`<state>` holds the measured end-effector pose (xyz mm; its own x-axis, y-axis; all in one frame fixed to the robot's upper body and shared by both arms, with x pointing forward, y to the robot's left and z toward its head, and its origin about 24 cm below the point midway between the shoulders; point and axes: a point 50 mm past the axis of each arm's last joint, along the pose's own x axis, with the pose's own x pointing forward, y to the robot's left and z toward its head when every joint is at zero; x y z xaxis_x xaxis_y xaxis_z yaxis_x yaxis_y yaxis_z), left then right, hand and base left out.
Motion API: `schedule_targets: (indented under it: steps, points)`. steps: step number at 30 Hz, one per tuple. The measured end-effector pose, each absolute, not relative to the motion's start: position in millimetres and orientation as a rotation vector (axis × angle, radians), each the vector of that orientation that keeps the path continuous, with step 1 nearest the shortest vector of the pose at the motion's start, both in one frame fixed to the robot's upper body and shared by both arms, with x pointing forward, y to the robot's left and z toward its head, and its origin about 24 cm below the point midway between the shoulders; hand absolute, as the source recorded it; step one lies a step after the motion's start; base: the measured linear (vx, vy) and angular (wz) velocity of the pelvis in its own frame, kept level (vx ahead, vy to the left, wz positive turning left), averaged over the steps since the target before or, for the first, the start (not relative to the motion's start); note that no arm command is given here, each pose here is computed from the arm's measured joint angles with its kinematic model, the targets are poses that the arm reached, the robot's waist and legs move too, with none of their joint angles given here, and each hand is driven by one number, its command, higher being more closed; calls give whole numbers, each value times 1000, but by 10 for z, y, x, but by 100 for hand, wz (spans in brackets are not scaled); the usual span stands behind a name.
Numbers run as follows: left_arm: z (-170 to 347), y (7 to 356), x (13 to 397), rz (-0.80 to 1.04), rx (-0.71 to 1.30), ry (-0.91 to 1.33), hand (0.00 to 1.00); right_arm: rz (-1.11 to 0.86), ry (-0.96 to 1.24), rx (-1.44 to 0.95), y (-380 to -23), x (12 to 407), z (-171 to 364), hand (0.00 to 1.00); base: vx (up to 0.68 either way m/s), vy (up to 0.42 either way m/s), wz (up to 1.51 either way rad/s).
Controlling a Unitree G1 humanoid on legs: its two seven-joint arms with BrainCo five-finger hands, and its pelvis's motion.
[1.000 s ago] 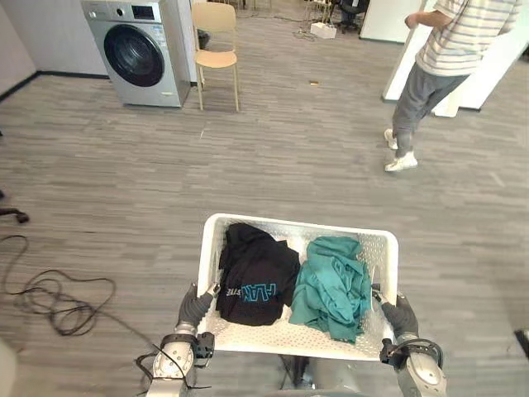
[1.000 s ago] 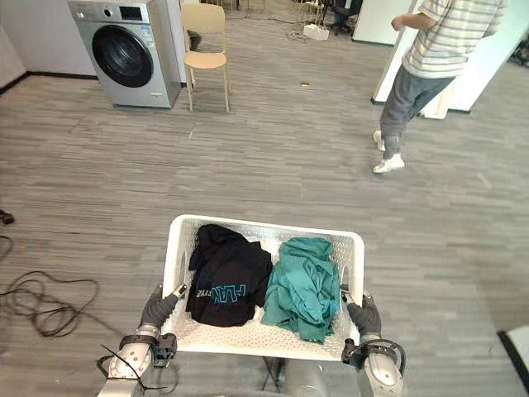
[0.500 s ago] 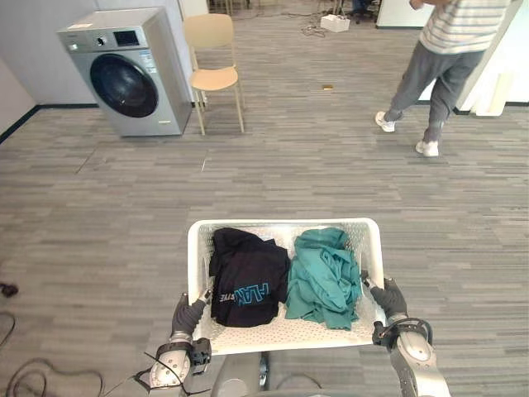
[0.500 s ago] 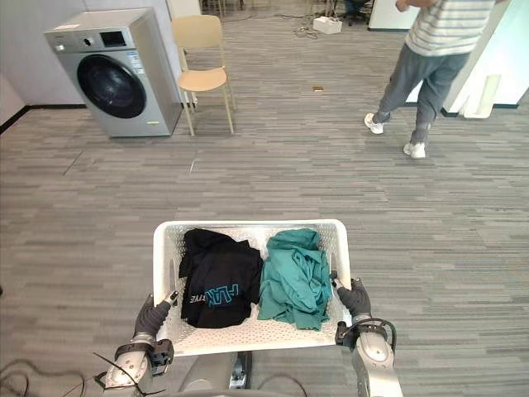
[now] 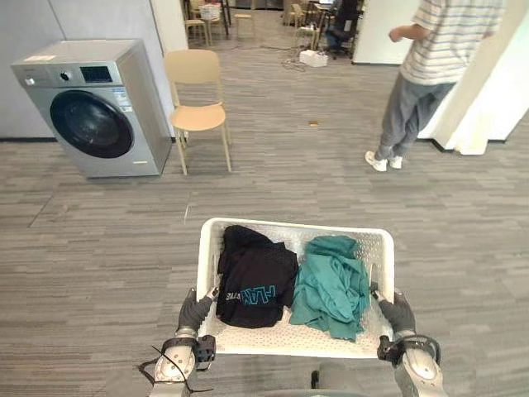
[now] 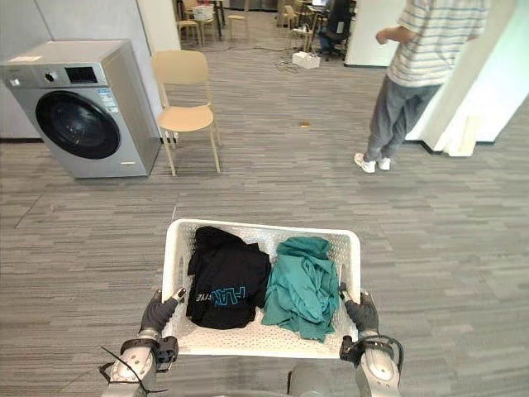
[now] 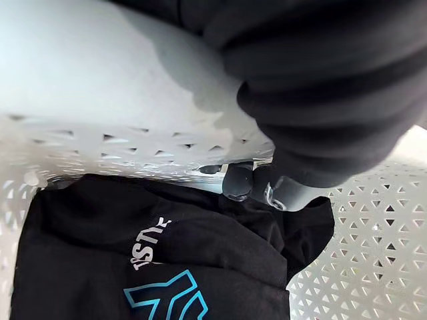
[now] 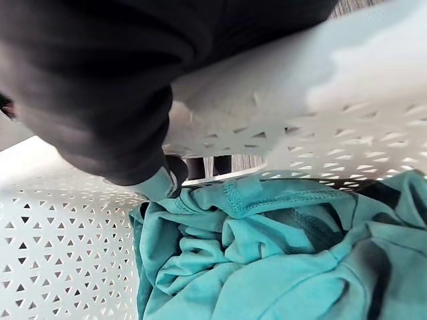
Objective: Pick up the laundry basket with both hands and put the clothes into the washing machine.
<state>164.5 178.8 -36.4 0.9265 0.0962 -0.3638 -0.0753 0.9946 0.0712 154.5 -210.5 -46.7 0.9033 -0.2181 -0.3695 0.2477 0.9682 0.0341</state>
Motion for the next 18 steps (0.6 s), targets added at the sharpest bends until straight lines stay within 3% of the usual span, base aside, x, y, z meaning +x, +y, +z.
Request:
schedule_targets:
  steps: [7,8,18]
  points:
    - [-361,1766,1705,87,38,354,100,-231,350,81,-2156,1650,-434,100,380,114,18]
    - [-510,1743,1600,82,26,423,100,-248,407,96,-2156,1461,-527,100,125,84,19]
    - [-505,1724,1605,73,24,420,100,-262,415,115,-2189,1444,-559,100,0,0,-5]
